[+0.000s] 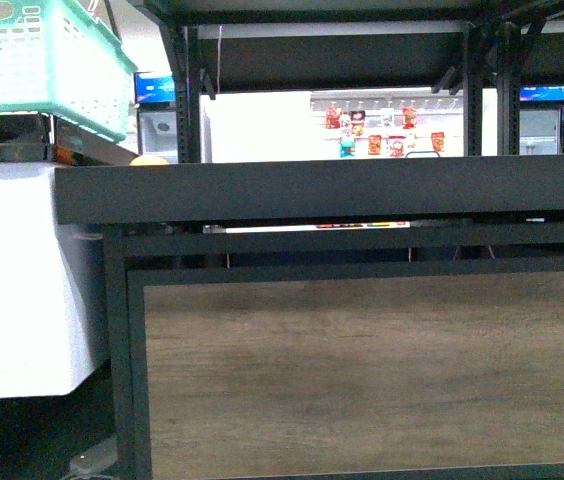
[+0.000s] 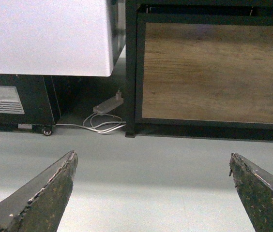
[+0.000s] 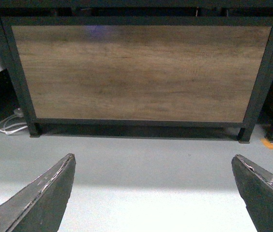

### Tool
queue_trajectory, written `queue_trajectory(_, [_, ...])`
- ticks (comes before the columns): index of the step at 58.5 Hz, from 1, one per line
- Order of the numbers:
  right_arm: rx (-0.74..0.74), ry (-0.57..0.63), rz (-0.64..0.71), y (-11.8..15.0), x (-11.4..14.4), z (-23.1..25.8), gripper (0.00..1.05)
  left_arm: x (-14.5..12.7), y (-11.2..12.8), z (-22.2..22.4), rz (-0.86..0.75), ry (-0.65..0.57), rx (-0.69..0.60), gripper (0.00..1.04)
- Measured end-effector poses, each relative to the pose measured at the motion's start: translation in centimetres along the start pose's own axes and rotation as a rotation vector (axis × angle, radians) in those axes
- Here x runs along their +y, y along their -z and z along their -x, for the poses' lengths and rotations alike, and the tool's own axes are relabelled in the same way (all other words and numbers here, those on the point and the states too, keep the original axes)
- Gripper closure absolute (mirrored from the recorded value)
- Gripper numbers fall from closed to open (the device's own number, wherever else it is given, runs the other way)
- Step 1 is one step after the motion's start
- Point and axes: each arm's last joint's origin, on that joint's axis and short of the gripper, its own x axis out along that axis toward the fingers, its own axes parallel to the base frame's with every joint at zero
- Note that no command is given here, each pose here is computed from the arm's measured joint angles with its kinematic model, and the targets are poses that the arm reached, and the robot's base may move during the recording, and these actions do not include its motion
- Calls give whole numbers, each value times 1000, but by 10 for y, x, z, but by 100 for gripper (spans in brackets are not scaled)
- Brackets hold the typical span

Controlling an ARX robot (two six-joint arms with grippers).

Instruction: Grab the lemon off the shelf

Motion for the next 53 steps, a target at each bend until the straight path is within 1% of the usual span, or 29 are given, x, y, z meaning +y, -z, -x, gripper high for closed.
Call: queue_trajectory(53, [0,0,0,0,0,0,7,0,0,0,0,0,0,8])
